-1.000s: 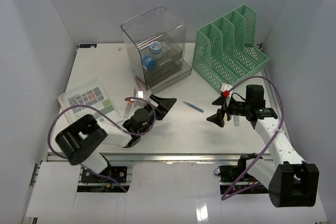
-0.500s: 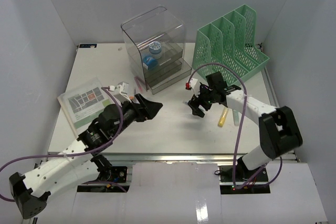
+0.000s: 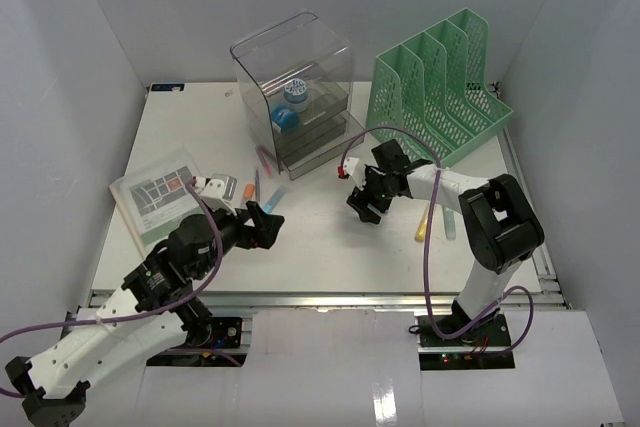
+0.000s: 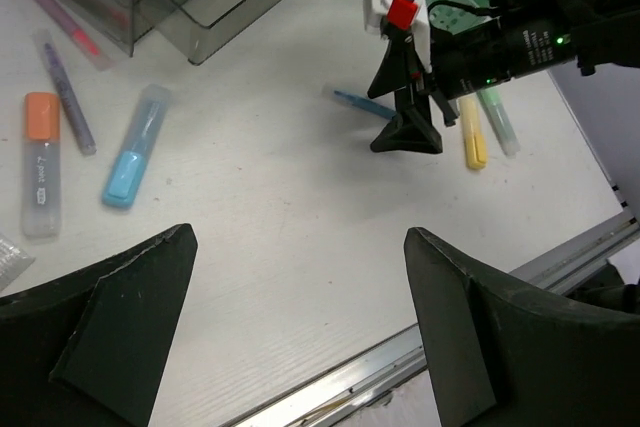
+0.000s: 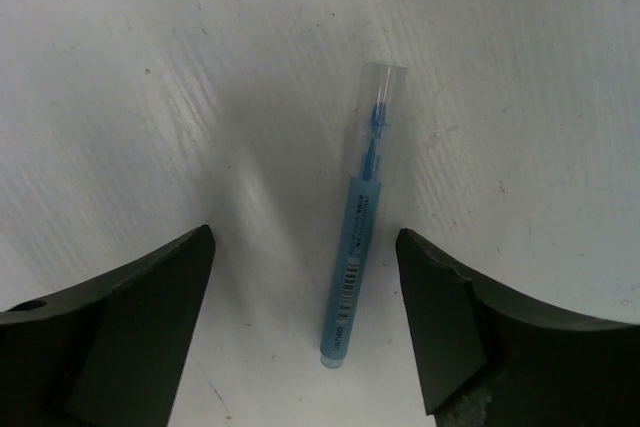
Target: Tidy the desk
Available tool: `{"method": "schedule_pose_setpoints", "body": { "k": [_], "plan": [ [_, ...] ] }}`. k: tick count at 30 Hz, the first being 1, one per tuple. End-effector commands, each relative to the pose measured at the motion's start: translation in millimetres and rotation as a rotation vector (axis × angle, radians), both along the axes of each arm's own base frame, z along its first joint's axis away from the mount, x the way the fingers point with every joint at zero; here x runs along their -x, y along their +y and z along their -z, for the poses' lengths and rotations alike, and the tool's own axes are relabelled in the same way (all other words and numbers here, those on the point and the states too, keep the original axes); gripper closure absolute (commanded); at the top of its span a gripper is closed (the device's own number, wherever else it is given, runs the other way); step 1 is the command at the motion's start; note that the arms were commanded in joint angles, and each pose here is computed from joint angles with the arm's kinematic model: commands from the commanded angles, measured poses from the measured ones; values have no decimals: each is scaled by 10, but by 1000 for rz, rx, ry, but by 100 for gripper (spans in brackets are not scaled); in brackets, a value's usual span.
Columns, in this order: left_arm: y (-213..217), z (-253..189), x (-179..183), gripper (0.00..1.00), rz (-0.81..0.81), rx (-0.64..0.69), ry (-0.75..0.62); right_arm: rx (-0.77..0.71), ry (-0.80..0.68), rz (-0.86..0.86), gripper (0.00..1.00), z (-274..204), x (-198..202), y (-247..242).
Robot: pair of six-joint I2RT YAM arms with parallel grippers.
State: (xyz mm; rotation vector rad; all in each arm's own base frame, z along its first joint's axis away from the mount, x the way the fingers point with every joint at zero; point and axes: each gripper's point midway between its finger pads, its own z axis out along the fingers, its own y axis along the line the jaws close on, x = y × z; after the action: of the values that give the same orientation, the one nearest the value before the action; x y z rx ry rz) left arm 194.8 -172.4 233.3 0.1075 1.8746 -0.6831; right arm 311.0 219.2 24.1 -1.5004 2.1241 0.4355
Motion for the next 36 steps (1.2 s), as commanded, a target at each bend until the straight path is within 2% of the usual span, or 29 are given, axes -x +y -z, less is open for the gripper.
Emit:
{"method": "schedule_pose_setpoints", "body": {
  "k": [1,6,9,10,12,13,17,22,24,27,31,33,36],
  "plan": [
    [207,159,35,4,-46,-45,-19,36,-63,9,28,57,-143,-34],
    [308,33,56,2,-77,-4,-64,61,-67,13,46,101,-160,-62],
    [320,30,69,2,-79,3,-63,74,-59,11,61,142,-127,-94],
    [320,27,72,2,-79,7,-62,77,-54,8,66,162,-103,-107],
    [323,26,80,2,-80,16,-58,79,-43,-1,89,177,-53,-117],
    [329,25,82,2,-83,19,-59,79,-38,-2,92,174,-35,-125],
    [355,17,84,2,-95,26,-61,32,-43,-55,92,-5,12,-44],
    [376,24,82,2,-107,34,-59,-45,-154,-282,92,-681,6,211],
    [374,47,75,2,-111,30,-53,-27,-249,-386,92,-968,-33,271],
    [363,101,45,2,-122,15,-35,42,-484,-524,92,-1417,-269,418],
    [338,279,-15,2,-155,-23,32,155,-770,-607,92,-1831,-684,638],
    [318,408,-24,2,-186,1,89,196,-864,-618,92,-1939,-867,742],
    [209,541,-6,3,-214,122,185,248,-956,-643,92,-2004,-1093,869]
  ]
}}
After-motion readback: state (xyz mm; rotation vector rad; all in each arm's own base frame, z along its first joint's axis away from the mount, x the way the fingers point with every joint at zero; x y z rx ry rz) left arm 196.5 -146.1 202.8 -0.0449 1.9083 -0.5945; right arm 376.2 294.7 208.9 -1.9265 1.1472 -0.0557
